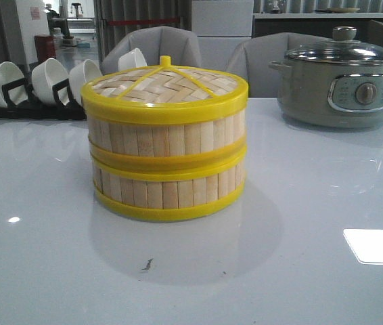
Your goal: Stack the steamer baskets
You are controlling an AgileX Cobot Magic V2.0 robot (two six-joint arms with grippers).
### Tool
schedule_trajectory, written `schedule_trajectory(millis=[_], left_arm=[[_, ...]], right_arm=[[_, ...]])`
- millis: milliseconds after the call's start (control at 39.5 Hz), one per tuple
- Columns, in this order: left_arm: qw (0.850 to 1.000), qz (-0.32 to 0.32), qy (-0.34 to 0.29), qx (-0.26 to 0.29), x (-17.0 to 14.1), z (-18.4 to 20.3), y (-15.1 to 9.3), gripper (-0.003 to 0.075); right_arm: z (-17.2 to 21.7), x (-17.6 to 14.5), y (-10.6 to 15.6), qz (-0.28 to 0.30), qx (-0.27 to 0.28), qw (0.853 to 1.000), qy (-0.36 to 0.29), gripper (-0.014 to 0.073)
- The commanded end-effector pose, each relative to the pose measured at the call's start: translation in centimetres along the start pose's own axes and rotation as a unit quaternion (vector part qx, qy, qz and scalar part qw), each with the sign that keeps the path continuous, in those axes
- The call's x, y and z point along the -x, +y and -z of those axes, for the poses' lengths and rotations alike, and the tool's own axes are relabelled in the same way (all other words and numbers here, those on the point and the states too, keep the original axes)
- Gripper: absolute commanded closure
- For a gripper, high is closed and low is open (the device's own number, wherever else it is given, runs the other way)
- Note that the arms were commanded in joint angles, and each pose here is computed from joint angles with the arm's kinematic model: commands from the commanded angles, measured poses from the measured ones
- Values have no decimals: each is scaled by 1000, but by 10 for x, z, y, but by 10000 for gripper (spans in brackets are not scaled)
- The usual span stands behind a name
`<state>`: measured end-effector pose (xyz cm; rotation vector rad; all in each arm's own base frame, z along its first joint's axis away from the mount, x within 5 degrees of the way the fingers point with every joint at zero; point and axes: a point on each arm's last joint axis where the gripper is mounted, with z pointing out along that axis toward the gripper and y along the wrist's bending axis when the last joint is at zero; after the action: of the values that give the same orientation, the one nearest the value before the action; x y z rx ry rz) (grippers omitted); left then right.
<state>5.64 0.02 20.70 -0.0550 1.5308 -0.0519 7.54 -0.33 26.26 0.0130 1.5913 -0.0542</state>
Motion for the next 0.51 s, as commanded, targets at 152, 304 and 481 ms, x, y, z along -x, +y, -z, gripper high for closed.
schedule_trajectory(millis=[152,304,481], left_arm=[[999,5,-50,-3,8,2,-1,636],[998,-4,-55,-4,9,2,-1,636],[998,-17,-55,-4,9,2,-1,636]], right_arm=[[1,18,-1,8,-3,999,-54,527],[1,18,-1,8,-3,999,-54,527],[1,18,-1,8,-3,999,-54,527]])
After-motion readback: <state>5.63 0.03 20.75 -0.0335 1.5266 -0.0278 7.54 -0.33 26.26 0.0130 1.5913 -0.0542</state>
